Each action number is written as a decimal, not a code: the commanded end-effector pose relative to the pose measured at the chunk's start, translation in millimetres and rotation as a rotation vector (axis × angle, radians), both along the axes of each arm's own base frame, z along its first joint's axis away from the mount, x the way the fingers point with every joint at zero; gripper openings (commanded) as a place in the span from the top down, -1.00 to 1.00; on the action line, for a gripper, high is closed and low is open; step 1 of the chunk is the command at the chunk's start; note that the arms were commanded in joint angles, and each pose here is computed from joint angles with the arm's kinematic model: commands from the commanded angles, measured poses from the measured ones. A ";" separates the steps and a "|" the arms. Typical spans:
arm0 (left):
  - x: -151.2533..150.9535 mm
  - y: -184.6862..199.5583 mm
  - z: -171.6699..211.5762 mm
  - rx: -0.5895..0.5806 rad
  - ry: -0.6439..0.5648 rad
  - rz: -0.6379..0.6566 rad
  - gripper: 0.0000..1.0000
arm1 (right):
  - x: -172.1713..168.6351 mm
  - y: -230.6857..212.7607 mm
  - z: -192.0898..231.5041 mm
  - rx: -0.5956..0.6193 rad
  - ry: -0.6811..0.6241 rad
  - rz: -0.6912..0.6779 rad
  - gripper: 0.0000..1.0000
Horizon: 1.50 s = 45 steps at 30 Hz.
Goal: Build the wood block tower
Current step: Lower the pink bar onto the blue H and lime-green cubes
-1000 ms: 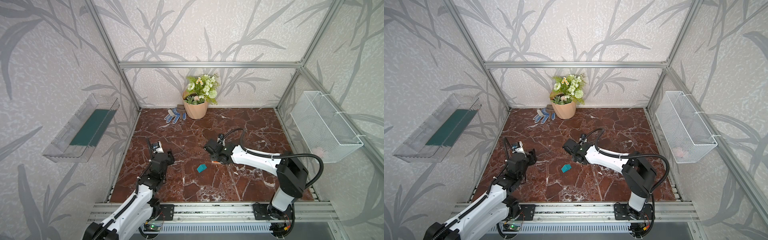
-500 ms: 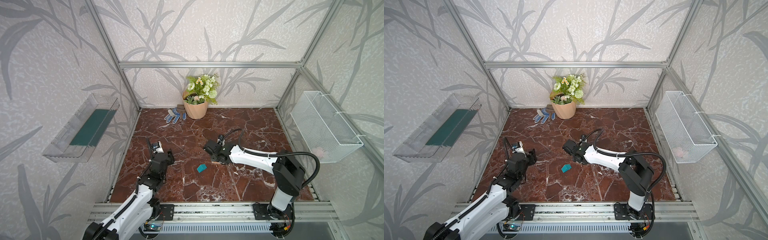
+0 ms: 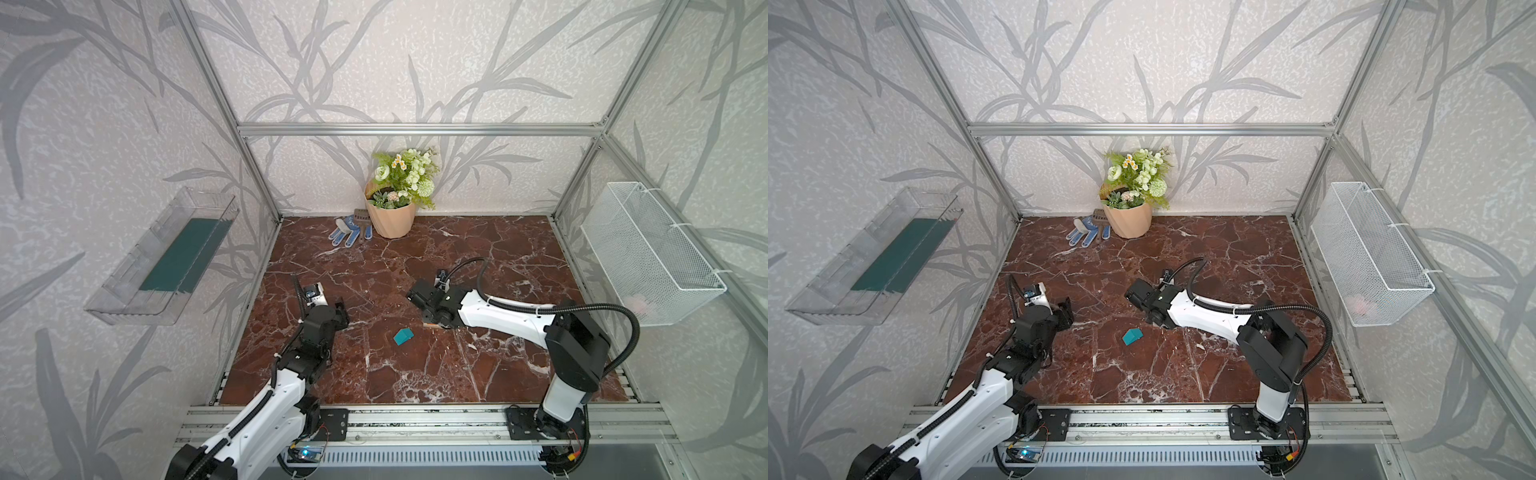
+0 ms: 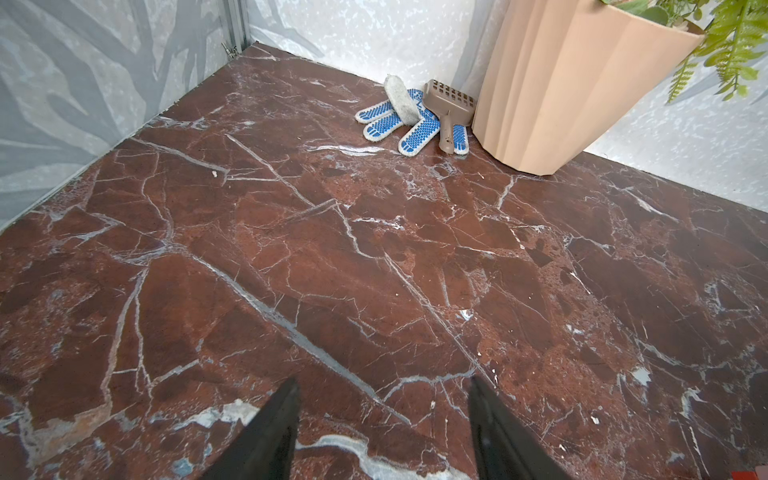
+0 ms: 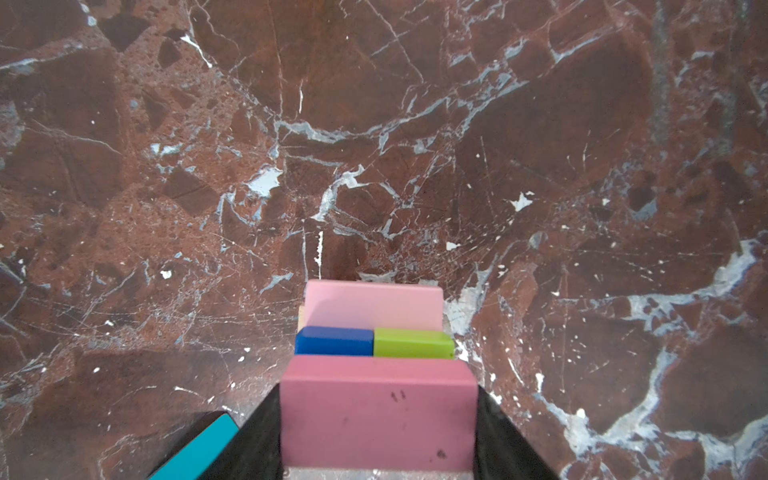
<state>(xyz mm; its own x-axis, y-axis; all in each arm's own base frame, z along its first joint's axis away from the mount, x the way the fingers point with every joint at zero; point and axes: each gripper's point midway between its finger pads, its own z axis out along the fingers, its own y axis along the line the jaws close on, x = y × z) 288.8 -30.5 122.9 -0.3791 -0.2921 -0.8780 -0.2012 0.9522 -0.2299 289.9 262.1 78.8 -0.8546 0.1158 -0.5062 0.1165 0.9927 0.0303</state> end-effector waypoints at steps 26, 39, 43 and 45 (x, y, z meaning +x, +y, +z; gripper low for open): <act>-0.9 1.4 -1.1 -0.001 -0.008 0.005 -0.29 | 2.0 -5.5 2.7 0.014 0.012 -0.028 0.48; -0.6 1.2 -0.5 -0.002 -0.010 0.005 -0.29 | 0.6 -4.5 2.6 0.021 0.019 -0.023 0.48; -0.6 1.3 -0.4 -0.001 -0.010 0.005 -0.29 | 0.8 -4.1 1.9 0.018 0.022 -0.021 0.35; -0.7 1.3 -0.5 -0.001 -0.010 0.005 -0.29 | 1.2 -4.3 1.8 0.018 0.021 -0.022 0.21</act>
